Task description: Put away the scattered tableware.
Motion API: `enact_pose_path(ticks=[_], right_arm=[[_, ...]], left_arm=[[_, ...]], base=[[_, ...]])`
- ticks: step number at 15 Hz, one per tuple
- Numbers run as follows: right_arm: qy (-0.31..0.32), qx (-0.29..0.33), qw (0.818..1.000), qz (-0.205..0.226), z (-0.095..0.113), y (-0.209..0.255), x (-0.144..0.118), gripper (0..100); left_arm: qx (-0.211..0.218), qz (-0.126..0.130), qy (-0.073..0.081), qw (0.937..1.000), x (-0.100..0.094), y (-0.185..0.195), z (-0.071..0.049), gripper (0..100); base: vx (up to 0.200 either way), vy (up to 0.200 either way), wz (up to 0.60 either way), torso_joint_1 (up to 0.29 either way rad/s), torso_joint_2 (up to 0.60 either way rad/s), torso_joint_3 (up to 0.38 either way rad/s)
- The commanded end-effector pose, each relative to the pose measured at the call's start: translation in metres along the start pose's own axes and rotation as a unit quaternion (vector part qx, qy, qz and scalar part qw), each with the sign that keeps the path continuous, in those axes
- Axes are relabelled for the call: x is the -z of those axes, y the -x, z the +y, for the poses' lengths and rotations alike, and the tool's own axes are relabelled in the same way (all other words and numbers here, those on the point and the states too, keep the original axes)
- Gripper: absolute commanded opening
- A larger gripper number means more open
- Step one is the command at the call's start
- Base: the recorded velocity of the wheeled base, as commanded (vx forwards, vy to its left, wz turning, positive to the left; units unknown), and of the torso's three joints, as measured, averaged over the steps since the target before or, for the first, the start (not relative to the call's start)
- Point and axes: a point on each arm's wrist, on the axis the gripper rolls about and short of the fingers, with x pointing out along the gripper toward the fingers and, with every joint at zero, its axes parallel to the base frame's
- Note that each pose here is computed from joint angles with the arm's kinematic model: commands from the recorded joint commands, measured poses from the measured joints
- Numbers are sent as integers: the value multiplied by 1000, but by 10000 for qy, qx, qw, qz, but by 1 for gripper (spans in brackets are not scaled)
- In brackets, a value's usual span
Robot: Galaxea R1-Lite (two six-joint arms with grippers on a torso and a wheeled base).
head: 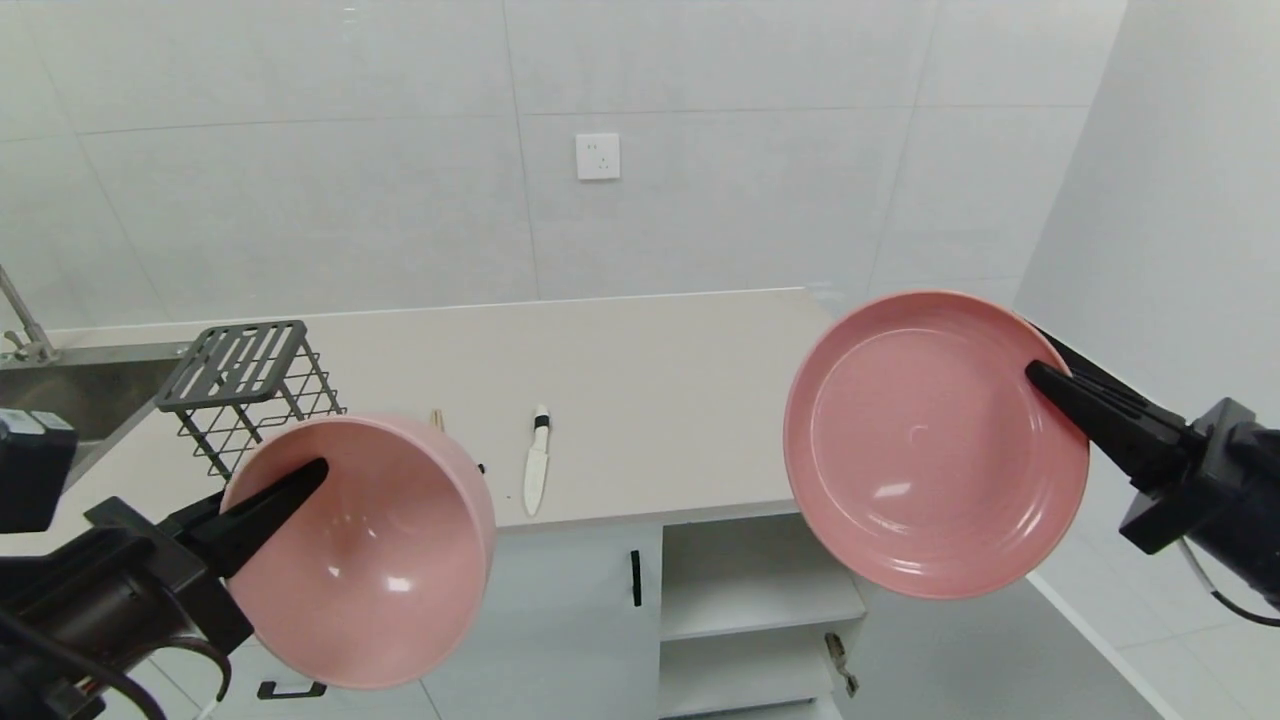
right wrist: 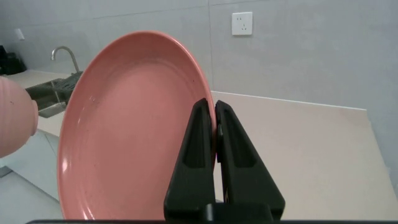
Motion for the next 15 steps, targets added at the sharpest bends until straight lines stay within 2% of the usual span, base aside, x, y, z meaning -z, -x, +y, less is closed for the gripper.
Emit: enact_pose_path(ticks=[1,3,6,11,15], right_arm=[[53,9,10000,55,0,0,2,0],[344,25,9993,140,-1,0,6,0],[382,31,9991,205,-2,-2,8,0],[365,4,9991,235,-1,-2,10,0],[327,-8,9989,329,-1,-2,14,0]], left_arm=[[-21,-47,-9,10000,-1,2,0,0],[28,-178,1,9998,-5,6,-2,0],[60,-296,-24,9995,-8,9,-3,0],[56,-252,-37,9997,-7,9,-3,0],[52,-199,-26,9998,-5,8,-3,0]], base=[[0,0,0,0,0,0],[0,0,0,0,0,0],[0,0,0,-38,87,40],[0,0,0,-184,377,181],[0,0,0,-264,527,259]])
